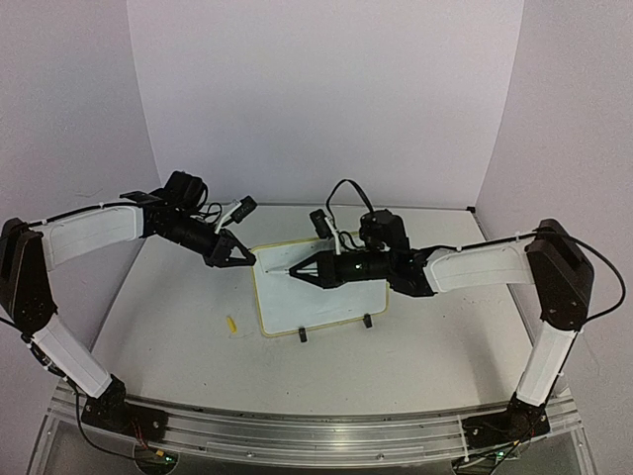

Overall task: Write a sentence on the whiteboard
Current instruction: Write on the whiteboard with the whiteboard marker without the cap.

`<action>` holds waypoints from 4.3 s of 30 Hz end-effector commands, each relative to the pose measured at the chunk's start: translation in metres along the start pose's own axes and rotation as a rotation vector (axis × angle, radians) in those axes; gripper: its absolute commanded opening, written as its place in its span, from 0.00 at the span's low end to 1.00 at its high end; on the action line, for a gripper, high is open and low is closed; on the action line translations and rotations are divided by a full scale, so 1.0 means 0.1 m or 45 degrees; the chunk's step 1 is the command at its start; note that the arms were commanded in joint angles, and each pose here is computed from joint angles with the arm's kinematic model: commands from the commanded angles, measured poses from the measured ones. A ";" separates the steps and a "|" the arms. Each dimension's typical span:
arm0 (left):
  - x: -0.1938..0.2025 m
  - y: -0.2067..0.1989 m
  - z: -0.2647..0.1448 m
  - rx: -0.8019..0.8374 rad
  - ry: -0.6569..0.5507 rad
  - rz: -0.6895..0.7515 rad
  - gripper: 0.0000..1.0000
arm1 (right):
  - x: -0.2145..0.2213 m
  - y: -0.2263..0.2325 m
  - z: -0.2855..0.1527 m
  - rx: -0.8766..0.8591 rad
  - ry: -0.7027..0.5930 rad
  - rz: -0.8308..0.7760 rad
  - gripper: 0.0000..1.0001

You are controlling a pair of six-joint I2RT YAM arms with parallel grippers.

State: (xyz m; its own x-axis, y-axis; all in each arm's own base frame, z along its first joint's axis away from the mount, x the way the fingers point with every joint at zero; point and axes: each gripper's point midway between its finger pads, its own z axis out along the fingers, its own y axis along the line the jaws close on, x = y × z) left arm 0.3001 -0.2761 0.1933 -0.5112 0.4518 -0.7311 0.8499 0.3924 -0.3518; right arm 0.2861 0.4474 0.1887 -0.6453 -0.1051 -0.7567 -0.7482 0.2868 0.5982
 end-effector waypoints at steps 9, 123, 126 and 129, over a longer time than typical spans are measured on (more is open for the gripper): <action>-0.06 0.06 -0.08 -0.088 -0.020 0.061 0.00 | -0.39 0.07 -0.07 0.033 -0.174 -0.051 0.00; -0.05 0.06 -0.09 -0.090 -0.016 0.063 0.00 | -0.44 -0.10 -0.25 0.206 -0.255 -0.041 0.00; -0.05 0.06 -0.09 -0.091 -0.015 0.062 0.00 | -0.45 -0.10 -0.22 0.194 -0.254 -0.043 0.00; -0.05 0.06 -0.09 -0.088 -0.014 0.061 0.00 | -0.46 -0.09 -0.21 0.188 -0.257 -0.043 0.00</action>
State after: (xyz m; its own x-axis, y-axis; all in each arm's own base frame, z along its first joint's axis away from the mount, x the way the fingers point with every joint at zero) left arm 0.3015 -0.2749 0.1928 -0.5115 0.4533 -0.7300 0.8481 0.4027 -0.3442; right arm 0.3054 0.4261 0.2018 -0.6076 0.0250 -0.7938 -0.7097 0.4315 0.5569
